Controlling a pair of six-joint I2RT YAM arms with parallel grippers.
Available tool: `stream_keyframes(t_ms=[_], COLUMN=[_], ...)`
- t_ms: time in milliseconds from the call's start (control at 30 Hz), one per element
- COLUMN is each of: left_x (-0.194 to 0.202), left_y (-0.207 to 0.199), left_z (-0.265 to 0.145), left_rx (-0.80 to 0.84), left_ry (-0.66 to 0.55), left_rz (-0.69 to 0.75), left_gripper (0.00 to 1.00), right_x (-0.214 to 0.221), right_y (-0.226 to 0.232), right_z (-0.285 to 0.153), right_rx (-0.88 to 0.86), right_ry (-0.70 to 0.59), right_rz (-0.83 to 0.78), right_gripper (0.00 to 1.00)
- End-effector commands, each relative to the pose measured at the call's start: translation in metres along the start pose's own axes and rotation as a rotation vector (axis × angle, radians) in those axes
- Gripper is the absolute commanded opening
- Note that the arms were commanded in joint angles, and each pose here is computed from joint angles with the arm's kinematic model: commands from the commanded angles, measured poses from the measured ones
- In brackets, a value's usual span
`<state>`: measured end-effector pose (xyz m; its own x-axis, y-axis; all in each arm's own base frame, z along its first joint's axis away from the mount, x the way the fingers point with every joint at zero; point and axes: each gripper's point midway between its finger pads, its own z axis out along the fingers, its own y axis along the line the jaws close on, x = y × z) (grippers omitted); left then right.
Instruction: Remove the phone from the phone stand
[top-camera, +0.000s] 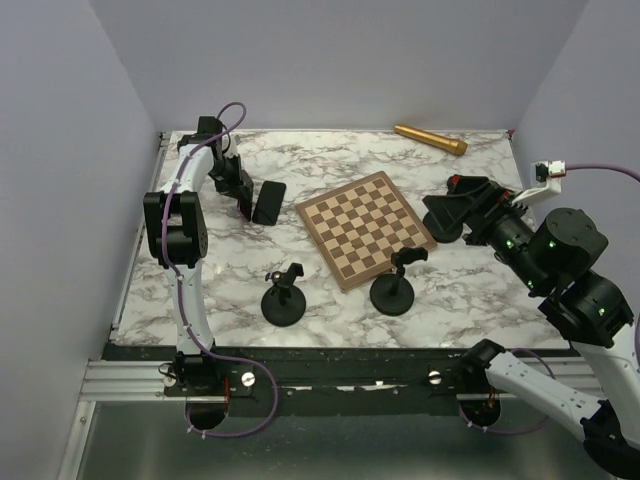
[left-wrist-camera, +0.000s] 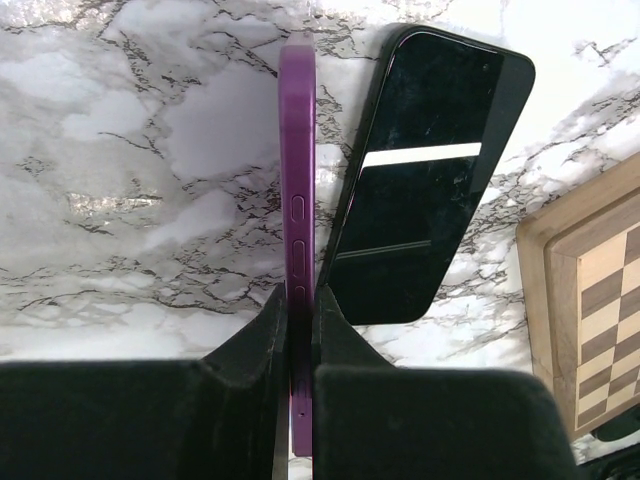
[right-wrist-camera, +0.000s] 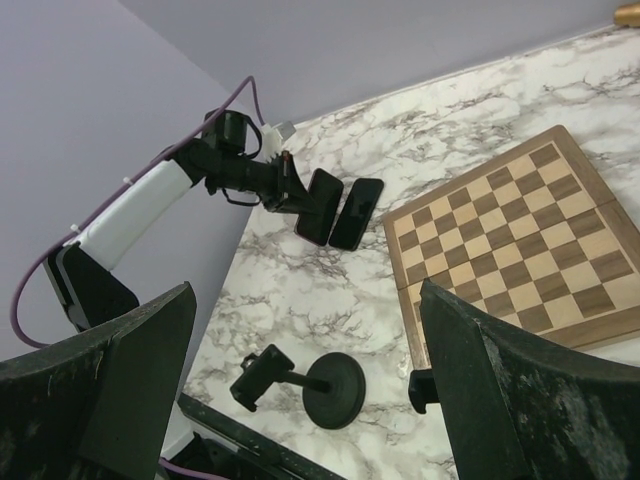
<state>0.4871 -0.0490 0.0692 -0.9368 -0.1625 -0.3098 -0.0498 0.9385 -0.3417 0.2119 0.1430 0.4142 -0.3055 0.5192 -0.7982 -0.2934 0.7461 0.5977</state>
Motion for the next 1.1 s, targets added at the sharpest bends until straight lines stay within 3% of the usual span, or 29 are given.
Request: stream_keyframes(t_ms=[0,167,367,600,700,733,800,1067], left_x=[-0.006,-0.006,-0.005,-0.005,-0.01,-0.011,-0.012,-0.015], left_y=[-0.009,-0.009,-0.009,-0.004,-0.001,-0.002,-0.003,-0.002], left_z=[-0.005,-0.005,-0.005,-0.008,-0.016,-0.018,-0.024,-0.036], left_rx=[0.052,0.056,0.059,0.028,-0.008,-0.009,-0.012,-0.041], left_ry=[-0.005,0.001,0.004,0.005,-0.021,-0.032,-0.049,-0.083], left_rz=[0.0,0.003,-0.005,-0.016,-0.017,-0.015,-0.013,-0.008], left_gripper=[0.12,0.19,0.35,0.39,0.56,0.66,0.74,0.84], right_x=[0.006,0.004,0.005,0.002,0.008,0.011,0.018,0.062], right_y=[0.001,0.002,0.003,0.004,-0.002,-0.006,-0.015,-0.059], right_z=[-0.002,-0.002,-0.003,-0.004,-0.001,0.001,0.003,0.022], right_rx=[-0.01,-0.014,-0.024,-0.02,0.008,0.023,0.057,0.255], right_ry=[0.02,0.013,0.014,0.011,0.027,0.035,0.051,0.197], right_rz=[0.016,0.018,0.032,0.028,0.018,0.012,0.002,-0.058], right_gripper=[1.0,1.0,1.0,0.99,0.99,1.0,0.99,1.0])
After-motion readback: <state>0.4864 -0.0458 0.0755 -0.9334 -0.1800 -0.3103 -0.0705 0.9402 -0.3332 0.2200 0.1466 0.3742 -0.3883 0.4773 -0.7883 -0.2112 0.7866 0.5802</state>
